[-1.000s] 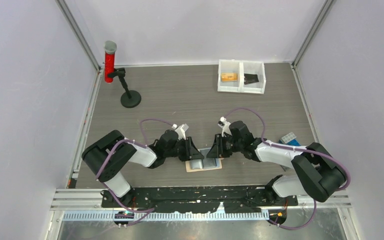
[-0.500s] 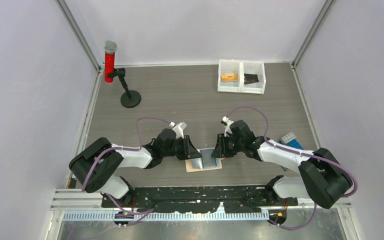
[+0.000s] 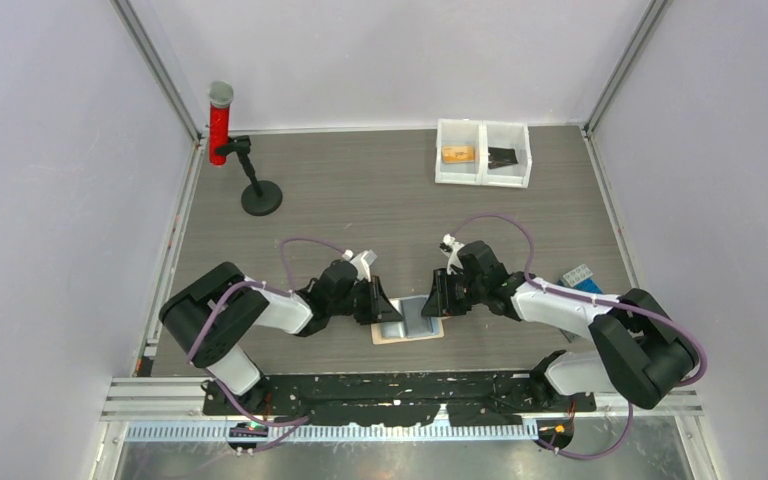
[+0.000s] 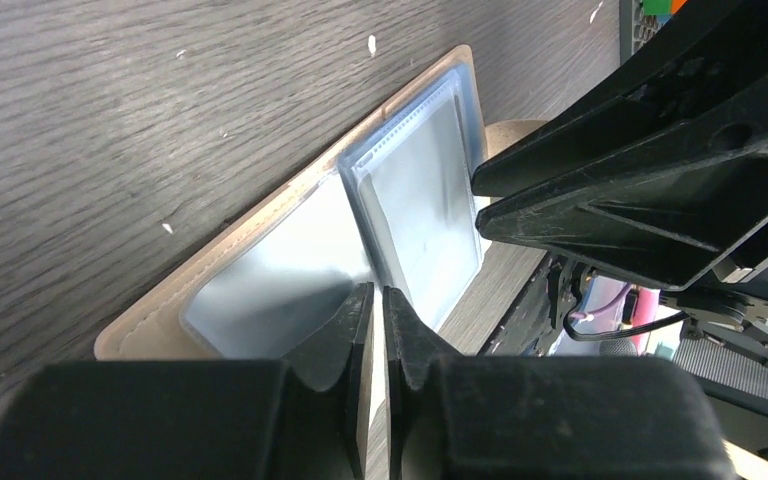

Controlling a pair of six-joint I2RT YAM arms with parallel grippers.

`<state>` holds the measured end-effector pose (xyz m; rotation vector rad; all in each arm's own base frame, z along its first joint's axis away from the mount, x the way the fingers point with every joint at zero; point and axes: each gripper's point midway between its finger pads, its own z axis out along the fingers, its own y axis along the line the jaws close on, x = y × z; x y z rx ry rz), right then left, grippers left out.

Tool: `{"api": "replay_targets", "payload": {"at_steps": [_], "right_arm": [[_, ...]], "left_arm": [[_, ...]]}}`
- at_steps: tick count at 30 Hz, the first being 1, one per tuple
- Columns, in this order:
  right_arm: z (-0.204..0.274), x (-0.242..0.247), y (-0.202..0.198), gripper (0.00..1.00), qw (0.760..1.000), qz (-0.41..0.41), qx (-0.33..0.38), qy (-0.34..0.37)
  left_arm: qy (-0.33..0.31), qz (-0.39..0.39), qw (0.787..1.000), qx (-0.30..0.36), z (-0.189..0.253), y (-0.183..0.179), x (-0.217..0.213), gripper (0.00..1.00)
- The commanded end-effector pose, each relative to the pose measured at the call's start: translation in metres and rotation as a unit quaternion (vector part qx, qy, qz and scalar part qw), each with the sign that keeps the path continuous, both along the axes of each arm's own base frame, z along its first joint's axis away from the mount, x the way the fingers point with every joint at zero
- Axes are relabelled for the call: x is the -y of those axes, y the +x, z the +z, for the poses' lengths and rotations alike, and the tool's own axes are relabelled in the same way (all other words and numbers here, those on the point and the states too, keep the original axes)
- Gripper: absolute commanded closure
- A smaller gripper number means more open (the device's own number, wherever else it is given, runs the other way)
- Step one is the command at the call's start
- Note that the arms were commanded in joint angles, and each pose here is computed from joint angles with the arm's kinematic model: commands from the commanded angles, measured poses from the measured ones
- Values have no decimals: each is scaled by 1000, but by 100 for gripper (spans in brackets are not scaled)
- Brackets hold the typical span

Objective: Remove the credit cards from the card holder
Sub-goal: Remove the credit card from the card holder.

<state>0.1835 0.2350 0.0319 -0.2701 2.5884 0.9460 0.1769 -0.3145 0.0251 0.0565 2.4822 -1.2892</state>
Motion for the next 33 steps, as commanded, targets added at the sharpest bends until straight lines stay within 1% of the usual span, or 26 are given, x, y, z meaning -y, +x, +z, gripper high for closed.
{"api": "replay_targets", "payload": {"at_steps": [1, 5, 9, 16, 26, 29, 33], "right_arm": [[3, -6, 5, 66, 1000, 1, 9, 8], [3, -7, 5, 66, 1000, 0, 6, 9], [11, -14, 9, 66, 999, 2, 15, 30], [21, -27, 6, 65, 997, 12, 6, 71], [34, -31, 3, 66, 995, 19, 6, 94], [38, -32, 1, 66, 995, 20, 5, 103], [42, -32, 1, 66, 994, 20, 8, 107]], "left_arm": [[-36, -11, 999, 27, 17, 9, 16, 91], [-37, -12, 999, 24, 14, 8, 16, 92], [-38, -11, 999, 21, 12, 7, 16, 93], [-40, -13, 999, 20, 13, 6, 17, 93], [-46, -15, 999, 19, 17, 5, 19, 93], [-50, -13, 998, 21, 21, 5, 19, 92], [-52, -5, 998, 25, 29, 5, 16, 88]]}}
